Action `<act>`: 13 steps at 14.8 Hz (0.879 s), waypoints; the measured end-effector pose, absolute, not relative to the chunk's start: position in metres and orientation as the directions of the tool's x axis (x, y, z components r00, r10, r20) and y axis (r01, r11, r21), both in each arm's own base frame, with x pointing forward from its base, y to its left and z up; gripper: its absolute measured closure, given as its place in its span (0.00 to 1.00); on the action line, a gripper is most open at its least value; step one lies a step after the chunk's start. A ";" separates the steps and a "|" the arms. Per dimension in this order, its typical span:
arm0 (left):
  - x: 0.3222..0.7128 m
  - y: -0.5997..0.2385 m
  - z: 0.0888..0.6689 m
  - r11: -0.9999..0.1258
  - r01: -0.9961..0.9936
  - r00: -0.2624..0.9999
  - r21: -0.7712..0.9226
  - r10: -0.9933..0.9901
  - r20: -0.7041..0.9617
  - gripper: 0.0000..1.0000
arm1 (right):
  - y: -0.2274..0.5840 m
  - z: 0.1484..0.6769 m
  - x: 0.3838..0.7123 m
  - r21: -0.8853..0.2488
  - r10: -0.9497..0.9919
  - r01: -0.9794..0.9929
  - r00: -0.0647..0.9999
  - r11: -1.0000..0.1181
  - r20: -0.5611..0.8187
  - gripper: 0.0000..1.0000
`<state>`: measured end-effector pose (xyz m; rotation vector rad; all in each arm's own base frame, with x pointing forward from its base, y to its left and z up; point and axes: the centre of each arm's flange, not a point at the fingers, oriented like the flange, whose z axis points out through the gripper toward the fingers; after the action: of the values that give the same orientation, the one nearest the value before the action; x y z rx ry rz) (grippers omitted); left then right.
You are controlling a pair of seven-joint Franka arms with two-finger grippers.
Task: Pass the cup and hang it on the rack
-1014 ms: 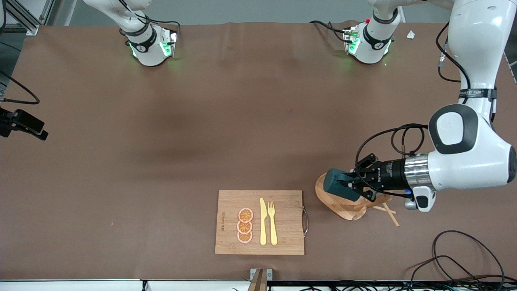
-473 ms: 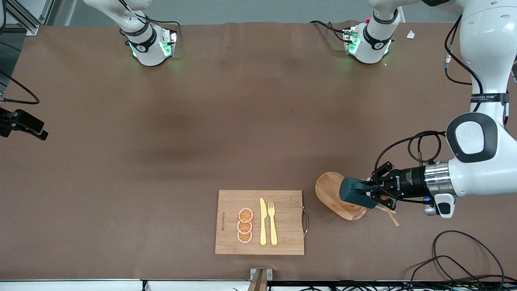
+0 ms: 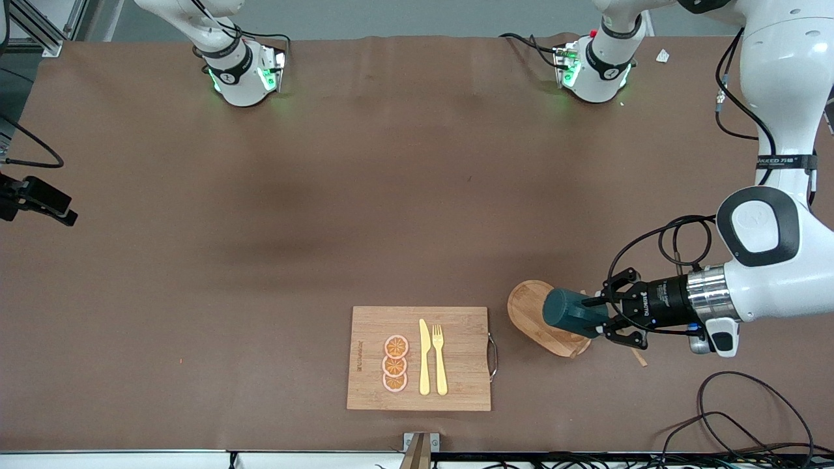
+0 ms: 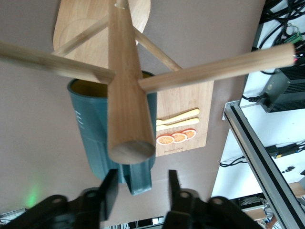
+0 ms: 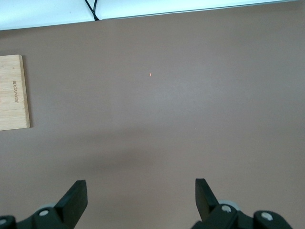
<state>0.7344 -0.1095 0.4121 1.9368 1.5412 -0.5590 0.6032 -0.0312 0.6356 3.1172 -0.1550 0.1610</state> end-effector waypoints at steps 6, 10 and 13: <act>0.726 -0.126 0.461 -0.190 0.951 0.306 0.245 0.708 -0.637 0.00 | -0.031 0.636 0.603 0.011 -0.098 -0.100 0.990 -0.995 0.104 0.00; 0.692 -0.142 0.537 -0.352 0.893 0.447 0.281 0.766 -0.462 0.00 | -0.031 0.636 0.603 0.011 -0.098 -0.100 0.990 -0.995 0.104 0.00; 0.663 -0.169 0.573 -0.574 0.771 0.633 0.275 0.739 -0.231 0.00 | -0.031 0.636 0.603 0.011 -0.098 -0.100 0.990 -0.995 0.105 0.00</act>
<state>0.6633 -0.1689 0.5731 2.5081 1.2061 -0.1280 0.6032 -0.0311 0.6362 3.1172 -0.1548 0.1625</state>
